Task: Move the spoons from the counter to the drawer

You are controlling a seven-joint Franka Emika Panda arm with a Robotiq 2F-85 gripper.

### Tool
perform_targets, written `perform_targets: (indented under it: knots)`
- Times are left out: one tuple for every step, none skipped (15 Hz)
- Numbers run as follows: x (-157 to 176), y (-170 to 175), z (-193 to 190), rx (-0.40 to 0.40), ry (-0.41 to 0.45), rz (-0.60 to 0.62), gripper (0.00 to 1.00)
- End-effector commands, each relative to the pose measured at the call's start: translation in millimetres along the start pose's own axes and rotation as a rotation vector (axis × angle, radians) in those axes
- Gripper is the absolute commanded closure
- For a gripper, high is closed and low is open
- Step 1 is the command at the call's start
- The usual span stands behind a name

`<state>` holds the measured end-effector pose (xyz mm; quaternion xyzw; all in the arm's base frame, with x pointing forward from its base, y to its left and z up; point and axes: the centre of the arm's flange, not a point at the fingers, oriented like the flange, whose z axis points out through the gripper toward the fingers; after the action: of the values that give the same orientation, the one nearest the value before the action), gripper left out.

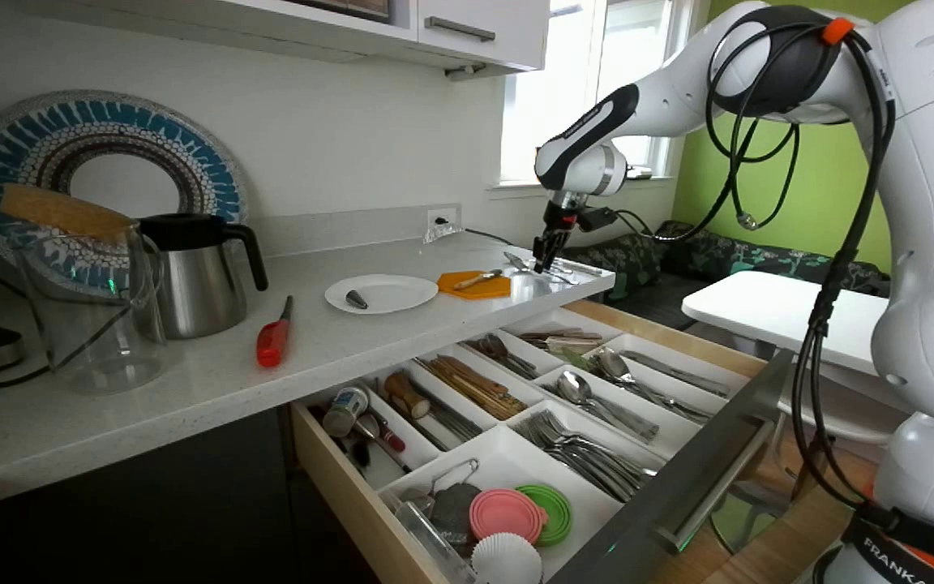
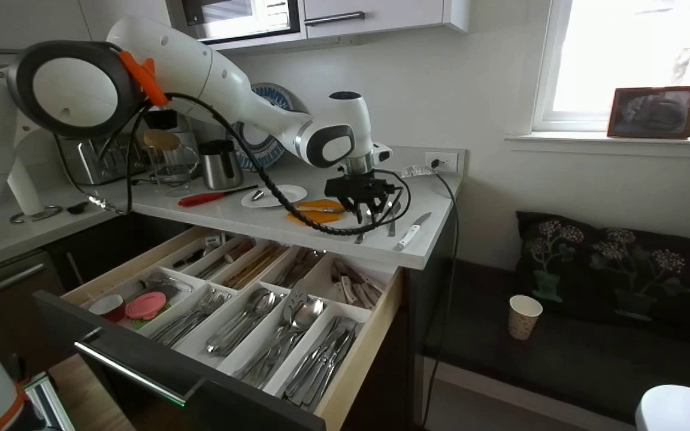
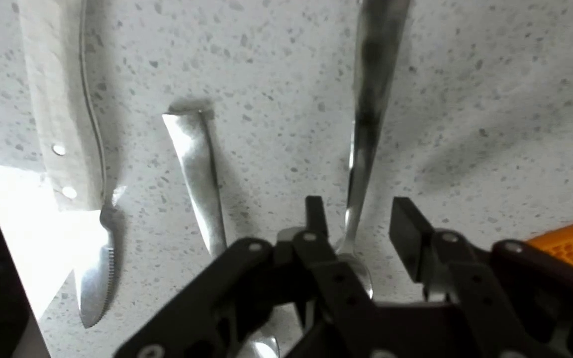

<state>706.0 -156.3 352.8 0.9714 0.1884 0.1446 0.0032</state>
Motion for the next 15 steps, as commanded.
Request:
perform_targets:
  knots:
    - [4.0,10.2,11.8,0.013,0.028,0.0,0.63]
    - [4.3,11.7,13.6,0.012,0.028,-0.001,0.67]
    - [4.4,13.1,14.9,0.014,0.027,0.001,0.73]
    - [3.9,13.5,15.7,0.018,0.026,0.002,0.84]
    - [3.1,12.7,14.9,0.02,0.026,0.002,0.99]
    - [1.7,9.5,11.8,0.031,0.016,0.01,1.0]
    - [0.6,6.5,8.5,0.046,0.006,0.012,1.0]
    - [-0.5,2.2,4.7,0.051,0.0,0.016,0.98]
    - [-3.5,-3.7,-1.5,0.056,-0.008,0.02,0.98]
    - [-6.2,-8.5,-7.2,0.062,-0.013,0.02,0.98]
    - [-12.6,-14.0,-15.9,0.072,-0.013,0.015,0.98]
    - [-20.9,-18.5,-24.4,0.096,-0.022,0.006,0.98]
    - [-29.7,-21.8,-31.7,0.114,-0.028,-0.007,0.98]
    - [-43.7,-25.1,-40.2,0.131,-0.028,-0.026,0.98]
    - [-55.3,-27.3,-48.4,0.142,-0.026,-0.044,0.98]
